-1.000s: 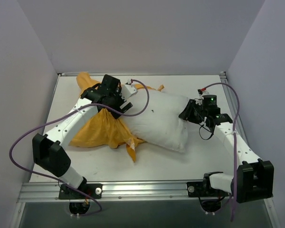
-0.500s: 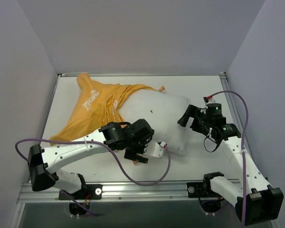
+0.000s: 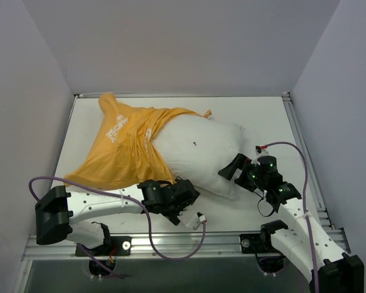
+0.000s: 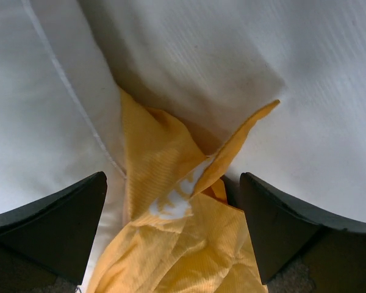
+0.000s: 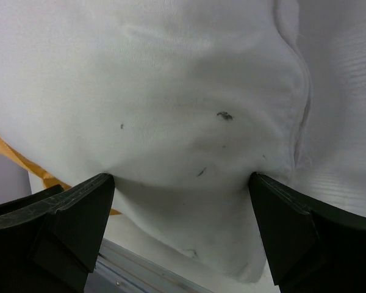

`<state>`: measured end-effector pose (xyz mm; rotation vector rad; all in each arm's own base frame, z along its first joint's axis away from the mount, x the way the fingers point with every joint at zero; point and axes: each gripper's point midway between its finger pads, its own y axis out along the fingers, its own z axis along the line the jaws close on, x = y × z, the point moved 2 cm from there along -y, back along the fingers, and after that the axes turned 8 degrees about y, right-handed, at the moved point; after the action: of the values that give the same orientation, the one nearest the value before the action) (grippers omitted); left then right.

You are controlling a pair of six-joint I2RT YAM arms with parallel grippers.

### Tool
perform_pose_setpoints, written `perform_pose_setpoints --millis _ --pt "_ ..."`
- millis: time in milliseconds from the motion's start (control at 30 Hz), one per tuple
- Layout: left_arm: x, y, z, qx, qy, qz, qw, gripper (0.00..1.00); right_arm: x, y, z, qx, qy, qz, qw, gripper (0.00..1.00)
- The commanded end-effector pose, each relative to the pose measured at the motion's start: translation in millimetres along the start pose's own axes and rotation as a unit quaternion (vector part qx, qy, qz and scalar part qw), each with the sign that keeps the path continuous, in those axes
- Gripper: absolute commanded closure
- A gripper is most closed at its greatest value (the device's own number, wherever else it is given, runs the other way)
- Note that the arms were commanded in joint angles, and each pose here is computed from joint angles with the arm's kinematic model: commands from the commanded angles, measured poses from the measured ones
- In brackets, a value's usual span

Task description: Remove the pillowcase from the pillow

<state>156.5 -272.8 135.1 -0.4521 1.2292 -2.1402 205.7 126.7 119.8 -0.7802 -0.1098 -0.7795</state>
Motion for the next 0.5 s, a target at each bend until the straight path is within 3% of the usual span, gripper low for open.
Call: perform_pose_setpoints --millis 0,133,167,267,333,367,400,433,467 --pt "-14.7 18.0 -5.2 0.000 0.052 0.040 0.998 0.00 11.0 11.1 16.7 0.043 -0.006 -0.025 0.999 0.00" --pt "-29.8 33.3 -3.3 0.002 0.061 0.069 0.996 0.03 8.8 22.4 19.1 0.059 0.001 -0.017 0.998 0.00" --pt "-33.2 38.4 -2.8 -0.001 0.069 0.074 0.995 0.18 7.5 24.6 19.2 0.065 0.002 -0.017 0.998 0.00" --pt "-49.7 46.5 2.2 0.005 0.061 0.094 0.994 0.45 5.4 29.7 14.3 0.063 0.009 -0.018 0.998 0.03" --pt "-54.5 51.1 -1.5 -0.003 0.060 0.100 0.993 0.80 -0.3 34.5 6.1 0.057 0.017 -0.014 0.998 0.11" --pt "-55.1 52.0 -2.7 -0.003 0.059 0.102 0.993 0.97 1.6 36.6 8.1 0.066 0.018 -0.019 0.997 0.35" --pt "-55.5 52.3 -3.5 -0.002 0.060 0.102 0.993 0.98 -0.5 40.7 3.4 0.056 0.023 -0.013 0.998 0.50" --pt "-56.2 53.2 -7.6 -0.007 0.061 0.102 0.993 0.98 2.3 42.0 4.5 0.053 0.024 -0.015 0.998 0.87" --pt "-57.0 53.1 -9.7 -0.009 0.059 0.103 0.993 0.98 5.7 43.8 2.2 0.041 0.021 -0.022 0.999 1.00"
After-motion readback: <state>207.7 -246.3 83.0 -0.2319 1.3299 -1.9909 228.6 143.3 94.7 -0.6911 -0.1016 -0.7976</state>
